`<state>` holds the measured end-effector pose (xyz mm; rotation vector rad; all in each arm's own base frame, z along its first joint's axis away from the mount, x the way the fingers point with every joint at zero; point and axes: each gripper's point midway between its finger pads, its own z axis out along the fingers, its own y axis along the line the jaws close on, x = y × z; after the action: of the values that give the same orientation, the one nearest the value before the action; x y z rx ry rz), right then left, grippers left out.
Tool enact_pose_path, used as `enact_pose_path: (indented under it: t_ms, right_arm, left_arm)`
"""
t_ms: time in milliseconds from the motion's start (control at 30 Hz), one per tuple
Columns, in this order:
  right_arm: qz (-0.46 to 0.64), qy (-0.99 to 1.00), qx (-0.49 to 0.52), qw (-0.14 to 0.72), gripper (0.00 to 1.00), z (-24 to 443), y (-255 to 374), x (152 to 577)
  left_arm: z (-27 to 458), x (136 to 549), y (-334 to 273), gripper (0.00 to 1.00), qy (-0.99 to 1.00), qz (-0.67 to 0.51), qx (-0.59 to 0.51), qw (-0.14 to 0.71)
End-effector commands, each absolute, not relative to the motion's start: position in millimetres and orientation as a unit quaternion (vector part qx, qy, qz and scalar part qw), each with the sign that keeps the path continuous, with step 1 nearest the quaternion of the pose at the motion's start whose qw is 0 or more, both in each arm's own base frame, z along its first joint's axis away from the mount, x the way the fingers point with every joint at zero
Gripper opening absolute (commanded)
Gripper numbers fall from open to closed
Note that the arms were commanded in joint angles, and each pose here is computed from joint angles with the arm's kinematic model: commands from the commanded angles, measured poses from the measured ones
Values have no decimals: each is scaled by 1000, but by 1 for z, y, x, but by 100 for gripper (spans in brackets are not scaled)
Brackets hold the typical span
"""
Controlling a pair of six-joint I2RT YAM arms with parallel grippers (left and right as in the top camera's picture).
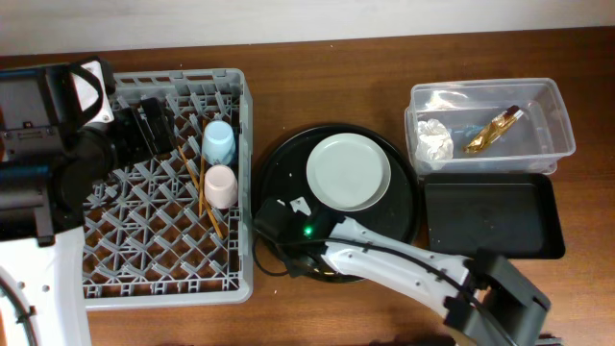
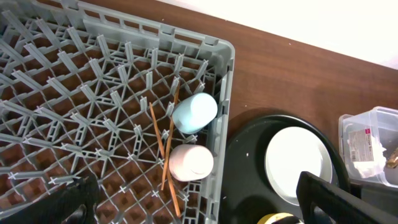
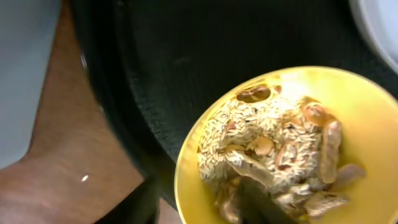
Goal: Sort waste into correct bins and load items into the dishwasher rack
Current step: 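Grasp the rim of the yellow bowl with the right gripper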
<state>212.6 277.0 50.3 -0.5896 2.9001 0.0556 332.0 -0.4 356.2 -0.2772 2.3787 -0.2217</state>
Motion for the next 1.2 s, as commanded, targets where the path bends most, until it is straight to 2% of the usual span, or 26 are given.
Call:
enact_pose_path:
  t_ms: [0,100,133,267,800,833,900,933,1000,1167]
  right_arm:
    - [6,977,-196,84,30,41,275,211]
    - [8,977,-196,87,27,40,276,212]
    - [4,977,-196,83,23,38,273,210]
    - [-19,978,-185,90,21,33,262,213]
    - [1,980,-188,70,22,21,264,202]
    - [0,980,-188,69,20,20,263,201]
    - [1,980,-188,71,12,21,264,201]
    - [1,980,-188,71,7,23,264,202]
    - [-5,980,-188,65,4,33,264,202]
    - [-23,979,-187,74,4,82,267,212]
  left_arm:
    - [360,332,-2,99,921,-90,-105,365]
    - [360,332,-2,99,921,-90,-105,365]
    - [360,332,-2,99,921,-90,-105,365]
    - [360,332,-2,99,921,-90,-105,365]
    - [360,332,-2,99,921,-90,-105,365]
    - [360,332,-2,99,921,-90,-105,365]
    - [360,332,-2,99,921,-90,-105,365]
    - [360,332,-2,99,921,-90,-105,365]
    - [360,332,-2,99,921,-90,-105,365]
    - [360,332,-2,99,921,-90,-105,365]
